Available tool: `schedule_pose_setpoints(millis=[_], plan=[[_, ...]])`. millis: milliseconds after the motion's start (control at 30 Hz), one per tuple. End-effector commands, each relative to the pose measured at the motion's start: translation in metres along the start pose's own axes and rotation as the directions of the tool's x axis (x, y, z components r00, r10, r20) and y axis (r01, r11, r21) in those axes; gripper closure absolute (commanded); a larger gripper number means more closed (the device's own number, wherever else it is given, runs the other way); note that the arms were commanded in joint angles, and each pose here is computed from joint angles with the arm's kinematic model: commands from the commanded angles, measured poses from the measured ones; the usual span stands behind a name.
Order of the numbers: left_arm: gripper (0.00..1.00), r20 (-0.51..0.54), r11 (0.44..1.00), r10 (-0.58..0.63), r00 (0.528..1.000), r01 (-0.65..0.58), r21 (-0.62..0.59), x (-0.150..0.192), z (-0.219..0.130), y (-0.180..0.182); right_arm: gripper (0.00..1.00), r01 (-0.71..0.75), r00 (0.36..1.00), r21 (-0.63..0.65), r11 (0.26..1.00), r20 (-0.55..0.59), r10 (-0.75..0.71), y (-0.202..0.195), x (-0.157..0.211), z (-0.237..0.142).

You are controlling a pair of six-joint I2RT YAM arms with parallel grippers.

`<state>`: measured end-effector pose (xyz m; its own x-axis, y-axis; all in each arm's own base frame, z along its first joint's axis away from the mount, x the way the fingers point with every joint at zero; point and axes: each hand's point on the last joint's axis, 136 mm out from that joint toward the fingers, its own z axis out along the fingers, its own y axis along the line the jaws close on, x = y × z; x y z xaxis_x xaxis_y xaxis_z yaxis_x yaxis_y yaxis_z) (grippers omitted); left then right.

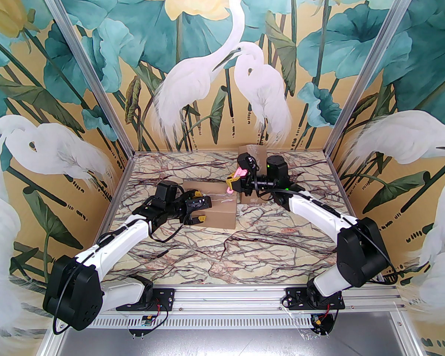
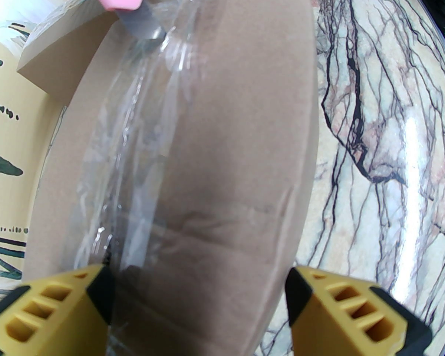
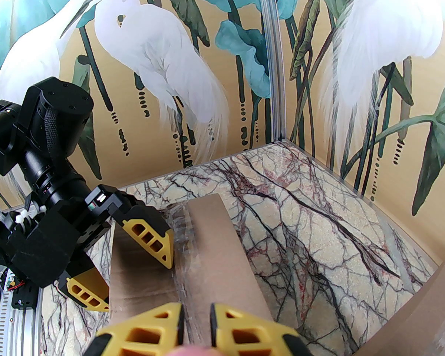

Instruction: Unpack the express box

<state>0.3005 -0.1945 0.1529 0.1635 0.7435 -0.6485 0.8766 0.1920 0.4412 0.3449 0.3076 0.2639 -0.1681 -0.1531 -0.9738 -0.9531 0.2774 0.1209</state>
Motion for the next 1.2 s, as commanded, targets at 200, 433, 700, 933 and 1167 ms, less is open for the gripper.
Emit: schedule_pose_setpoints(millis=[200, 433, 700, 933, 1167], plan=[[0.20, -0.241, 0.979, -0.133, 0.961, 0.165, 0.116, 0.061, 0.003, -0.050, 1.00, 0.016, 0.999, -0.014, 1.000, -0.049, -0.017, 0.006, 0.010, -0.006], [0.20, -0.265, 0.978, -0.155, 0.952, 0.185, 0.094, 0.067, 0.003, -0.047, 1.00, 0.000, 0.998, 0.030, 1.000, -0.070, 0.002, 0.004, 0.017, -0.025], [0.20, -0.283, 0.974, -0.176, 0.943, 0.209, 0.091, 0.071, 0.002, -0.046, 1.00, -0.017, 0.996, 0.067, 0.998, -0.088, 0.023, -0.001, 0.028, -0.041], [0.20, -0.290, 0.971, -0.181, 0.940, 0.218, 0.100, 0.073, 0.002, -0.049, 1.00, -0.026, 0.995, 0.106, 0.994, -0.098, 0.036, -0.002, 0.029, -0.057], [0.19, -0.250, 0.970, -0.166, 0.954, 0.204, 0.133, 0.062, -0.001, -0.051, 1.00, -0.040, 0.999, 0.214, 0.976, -0.003, 0.042, -0.019, 0.005, -0.081]])
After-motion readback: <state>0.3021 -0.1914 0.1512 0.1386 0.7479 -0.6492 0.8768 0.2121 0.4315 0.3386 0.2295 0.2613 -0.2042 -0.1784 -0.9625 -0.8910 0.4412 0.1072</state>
